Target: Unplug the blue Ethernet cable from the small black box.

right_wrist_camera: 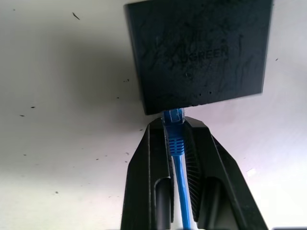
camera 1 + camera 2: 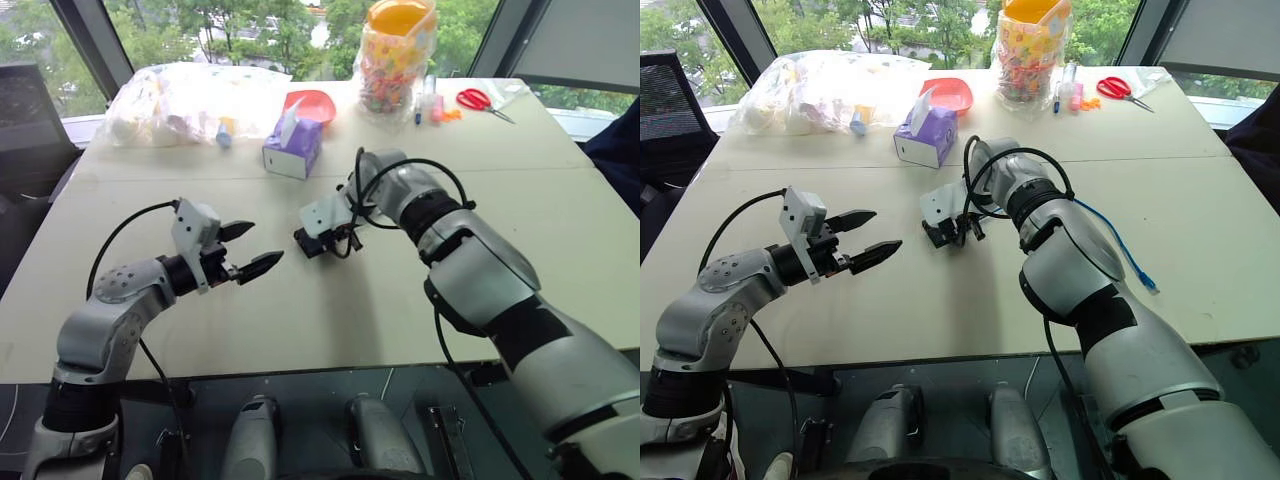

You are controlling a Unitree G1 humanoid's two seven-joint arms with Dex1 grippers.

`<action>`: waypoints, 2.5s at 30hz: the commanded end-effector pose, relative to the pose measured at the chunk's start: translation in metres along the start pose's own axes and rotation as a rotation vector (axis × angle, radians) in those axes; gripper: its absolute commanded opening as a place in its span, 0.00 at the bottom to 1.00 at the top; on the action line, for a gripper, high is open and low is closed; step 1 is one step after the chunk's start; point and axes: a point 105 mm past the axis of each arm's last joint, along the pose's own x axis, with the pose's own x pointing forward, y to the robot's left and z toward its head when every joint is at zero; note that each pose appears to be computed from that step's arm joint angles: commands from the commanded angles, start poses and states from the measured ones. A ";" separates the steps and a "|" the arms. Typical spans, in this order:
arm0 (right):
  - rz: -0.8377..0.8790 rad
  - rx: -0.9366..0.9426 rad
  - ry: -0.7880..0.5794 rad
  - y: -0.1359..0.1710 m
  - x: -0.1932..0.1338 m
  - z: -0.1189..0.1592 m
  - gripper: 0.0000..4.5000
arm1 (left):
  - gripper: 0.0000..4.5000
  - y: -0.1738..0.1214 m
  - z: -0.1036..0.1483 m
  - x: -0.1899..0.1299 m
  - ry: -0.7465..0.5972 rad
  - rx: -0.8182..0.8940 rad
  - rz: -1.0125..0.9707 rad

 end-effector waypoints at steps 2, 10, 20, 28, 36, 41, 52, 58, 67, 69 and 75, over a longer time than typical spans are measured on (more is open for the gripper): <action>-0.203 -0.112 0.030 -0.014 0.003 -0.008 0.02 | 1.00 -0.003 0.029 0.000 -0.102 -0.029 -0.019; -0.924 -0.110 -0.140 -0.013 -0.033 -0.031 0.02 | 1.00 -0.004 0.044 0.016 -0.082 -0.047 -0.142; -1.333 -0.161 0.064 0.034 -0.077 -0.026 0.02 | 1.00 -0.011 0.068 0.040 -0.100 -0.110 -0.343; -1.418 -0.187 0.059 0.044 -0.097 -0.016 0.02 | 1.00 -0.007 0.077 0.065 -0.090 -0.040 -0.387; -1.426 -0.196 0.029 0.051 -0.106 -0.008 0.02 | 1.00 -0.008 0.071 0.084 -0.091 -0.001 -0.393; -1.419 -0.194 0.016 0.053 -0.107 -0.004 0.00 | 0.74 -0.008 0.067 0.097 -0.111 -0.028 -0.387; -1.379 -0.185 0.010 0.061 -0.102 -0.001 0.00 | 0.11 -0.015 0.065 0.116 -0.139 -0.060 -0.401; -1.353 -0.189 0.000 0.062 -0.098 0.000 0.00 | 0.11 -0.018 0.065 0.116 -0.126 -0.056 -0.421; -1.194 0.065 -0.219 0.056 -0.096 -0.012 0.96 | 0.11 0.000 0.060 0.092 -0.084 0.015 -0.426; -1.157 0.190 -0.321 0.052 -0.104 -0.019 0.98 | 0.11 0.003 0.061 0.084 -0.085 0.044 -0.445; -0.678 0.599 -0.907 0.052 -0.138 -0.004 0.98 | 0.11 0.009 0.068 0.051 -0.034 0.064 -0.584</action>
